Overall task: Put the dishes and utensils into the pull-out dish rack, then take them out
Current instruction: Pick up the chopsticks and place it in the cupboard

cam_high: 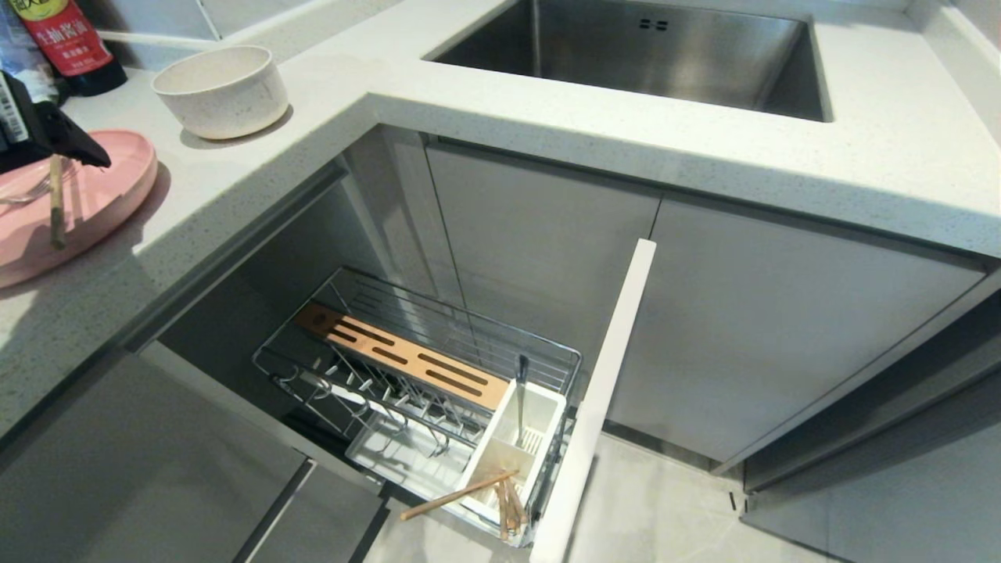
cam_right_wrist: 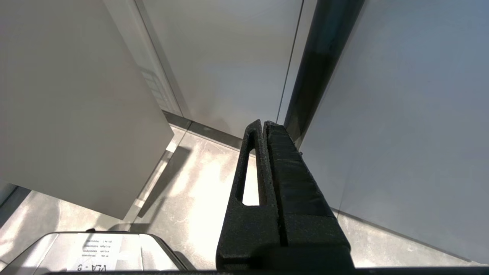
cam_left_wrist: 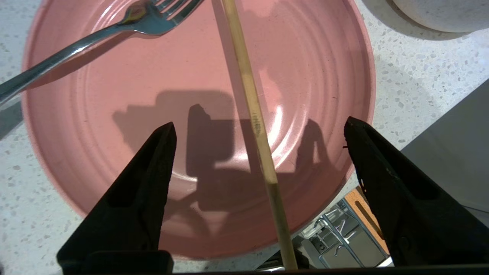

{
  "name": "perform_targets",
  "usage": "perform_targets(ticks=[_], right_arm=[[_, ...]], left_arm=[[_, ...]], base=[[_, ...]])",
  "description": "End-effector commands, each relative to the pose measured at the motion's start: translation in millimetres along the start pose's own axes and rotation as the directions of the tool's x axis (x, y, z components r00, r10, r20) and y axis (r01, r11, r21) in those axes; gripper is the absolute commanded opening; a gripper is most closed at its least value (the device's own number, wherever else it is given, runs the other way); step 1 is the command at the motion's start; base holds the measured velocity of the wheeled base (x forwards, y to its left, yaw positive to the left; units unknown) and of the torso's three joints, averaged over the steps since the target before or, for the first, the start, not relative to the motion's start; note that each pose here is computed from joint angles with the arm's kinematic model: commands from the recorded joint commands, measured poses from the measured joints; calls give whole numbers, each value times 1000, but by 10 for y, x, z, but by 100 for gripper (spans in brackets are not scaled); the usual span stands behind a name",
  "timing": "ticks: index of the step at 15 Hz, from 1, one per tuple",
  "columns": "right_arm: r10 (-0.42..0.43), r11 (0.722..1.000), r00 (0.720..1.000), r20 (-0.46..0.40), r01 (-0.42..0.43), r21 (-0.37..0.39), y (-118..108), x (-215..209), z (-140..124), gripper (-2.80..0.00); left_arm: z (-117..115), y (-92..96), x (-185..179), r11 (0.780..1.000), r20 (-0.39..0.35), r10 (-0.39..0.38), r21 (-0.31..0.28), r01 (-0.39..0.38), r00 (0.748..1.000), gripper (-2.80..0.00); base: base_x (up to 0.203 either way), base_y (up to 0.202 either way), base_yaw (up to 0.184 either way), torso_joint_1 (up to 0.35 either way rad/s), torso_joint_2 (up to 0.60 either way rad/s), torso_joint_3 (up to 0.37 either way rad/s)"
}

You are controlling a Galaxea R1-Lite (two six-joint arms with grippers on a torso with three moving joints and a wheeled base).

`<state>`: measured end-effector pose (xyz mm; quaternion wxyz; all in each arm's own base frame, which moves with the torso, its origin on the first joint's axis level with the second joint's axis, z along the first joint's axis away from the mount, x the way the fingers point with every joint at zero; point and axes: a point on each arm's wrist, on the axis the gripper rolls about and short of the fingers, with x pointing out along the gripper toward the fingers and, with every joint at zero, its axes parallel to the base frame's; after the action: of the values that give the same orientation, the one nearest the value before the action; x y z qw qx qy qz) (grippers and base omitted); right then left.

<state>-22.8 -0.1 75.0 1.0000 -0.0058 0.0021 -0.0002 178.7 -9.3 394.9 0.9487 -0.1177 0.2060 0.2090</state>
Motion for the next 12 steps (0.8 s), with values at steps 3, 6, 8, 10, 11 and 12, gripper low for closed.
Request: perform_targets(ticks=[3, 6, 8, 10, 11, 12], right_arm=[[0, 1000, 1000, 1, 0, -1, 0, -1, 0, -280], [1, 1000, 1000, 0, -1, -1, 0, 0, 0, -280], [1, 1000, 1000, 0, -1, -1, 0, 0, 0, -280], [0, 1000, 1000, 0, 0, -1, 0, 0, 0, -280], [0, 1000, 1000, 0, 0, -1, 0, 0, 0, -280], [0, 1000, 1000, 1, 0, -1, 0, 0, 0, -280]], left_arm=[[-15, -57, 127, 1000, -29, 16, 10, -16, 999, 0], [-21, -86, 183, 1000, -44, 13, 1, -13, 999, 0], [-23, -95, 209, 1000, -49, 16, 3, -16, 999, 0], [-23, -97, 220, 1000, -49, 18, 3, -18, 999, 0], [-23, -100, 226, 1000, -50, 19, 3, -19, 999, 0], [-24, -102, 231, 1000, -52, 19, 4, -19, 998, 0]], base=[[0, 0, 0, 0, 0, 0], [0, 0, 0, 0, 0, 0], [0, 0, 0, 0, 0, 0], [0, 0, 0, 0, 0, 0], [0, 0, 0, 0, 0, 0], [0, 0, 0, 0, 0, 0]])
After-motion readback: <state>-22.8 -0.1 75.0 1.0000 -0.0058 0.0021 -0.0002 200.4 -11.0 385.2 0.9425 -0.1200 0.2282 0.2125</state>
